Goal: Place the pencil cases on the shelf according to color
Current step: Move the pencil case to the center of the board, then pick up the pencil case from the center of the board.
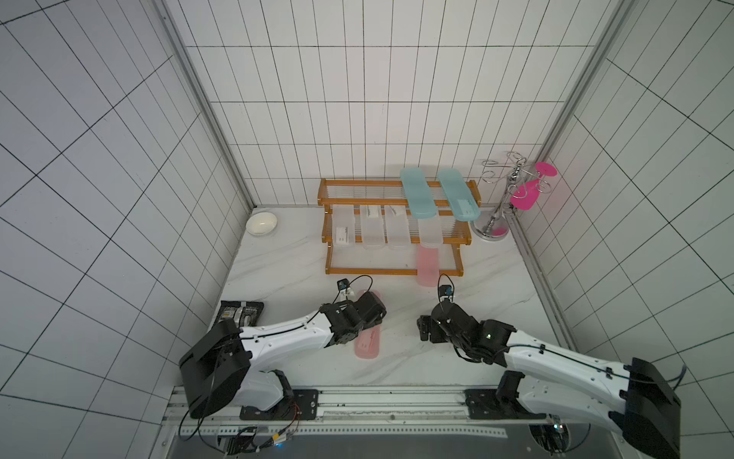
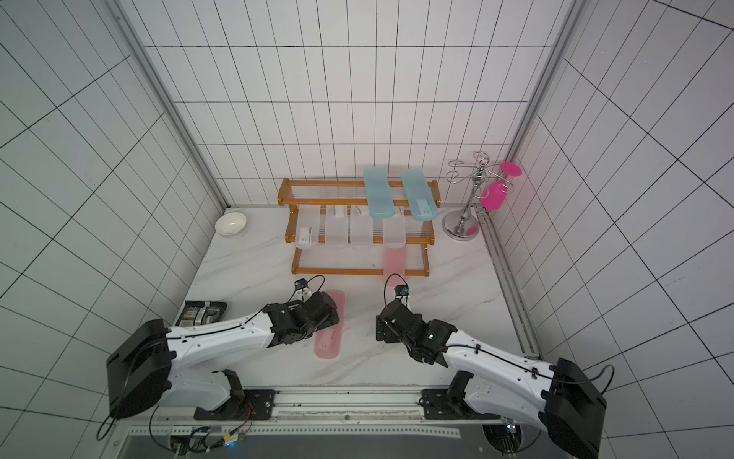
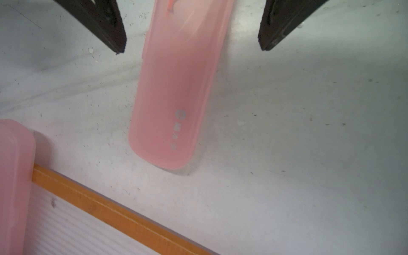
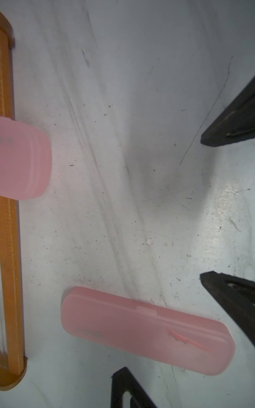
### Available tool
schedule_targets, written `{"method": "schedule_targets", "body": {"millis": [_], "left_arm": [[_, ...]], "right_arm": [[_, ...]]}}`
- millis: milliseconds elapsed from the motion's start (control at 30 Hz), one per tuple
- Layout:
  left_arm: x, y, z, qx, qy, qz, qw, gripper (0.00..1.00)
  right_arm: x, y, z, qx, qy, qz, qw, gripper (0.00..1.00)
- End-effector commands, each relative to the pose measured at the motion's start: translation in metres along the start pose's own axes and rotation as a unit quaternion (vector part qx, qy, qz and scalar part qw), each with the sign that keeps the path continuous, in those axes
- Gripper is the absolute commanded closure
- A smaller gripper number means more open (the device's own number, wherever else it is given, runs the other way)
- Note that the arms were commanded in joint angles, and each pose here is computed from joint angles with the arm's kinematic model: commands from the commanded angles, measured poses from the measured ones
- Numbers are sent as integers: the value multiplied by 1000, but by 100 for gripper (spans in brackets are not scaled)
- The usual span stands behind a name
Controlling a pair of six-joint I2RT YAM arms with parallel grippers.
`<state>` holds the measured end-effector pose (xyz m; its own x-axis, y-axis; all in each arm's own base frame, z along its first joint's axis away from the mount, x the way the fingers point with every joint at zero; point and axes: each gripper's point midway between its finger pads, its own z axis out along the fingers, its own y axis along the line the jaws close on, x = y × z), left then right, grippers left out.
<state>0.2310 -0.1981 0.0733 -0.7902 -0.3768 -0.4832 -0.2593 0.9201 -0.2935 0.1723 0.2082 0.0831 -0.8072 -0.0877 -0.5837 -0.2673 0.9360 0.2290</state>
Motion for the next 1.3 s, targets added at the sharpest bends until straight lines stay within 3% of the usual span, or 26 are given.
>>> {"method": "schedule_targets", "body": {"millis": [0, 300, 633, 833, 1100, 1267], "left_arm": [[-20, 40, -8, -40, -25, -9, 999, 2], [-63, 104, -34, -68, -76, -41, 994, 2], [-88, 132, -48, -72, -88, -89, 989, 2], [-88, 128, -53, -53, -88, -96, 990, 2], [-87, 128, -55, -52, -87, -95, 990, 2], [-87, 126, -55, -47, -88, -96, 990, 2]], "right_arm": [[-9, 25, -8, -17, 0, 21, 1000, 7], [6, 99, 6, -2, 36, 44, 998, 2], [42, 170, 38, 40, 89, -28, 995, 1], [55, 172, 58, 71, 111, -48, 990, 1], [60, 135, 55, 111, 119, -36, 986, 1], [57, 123, 45, 84, 110, -53, 989, 0]]}}
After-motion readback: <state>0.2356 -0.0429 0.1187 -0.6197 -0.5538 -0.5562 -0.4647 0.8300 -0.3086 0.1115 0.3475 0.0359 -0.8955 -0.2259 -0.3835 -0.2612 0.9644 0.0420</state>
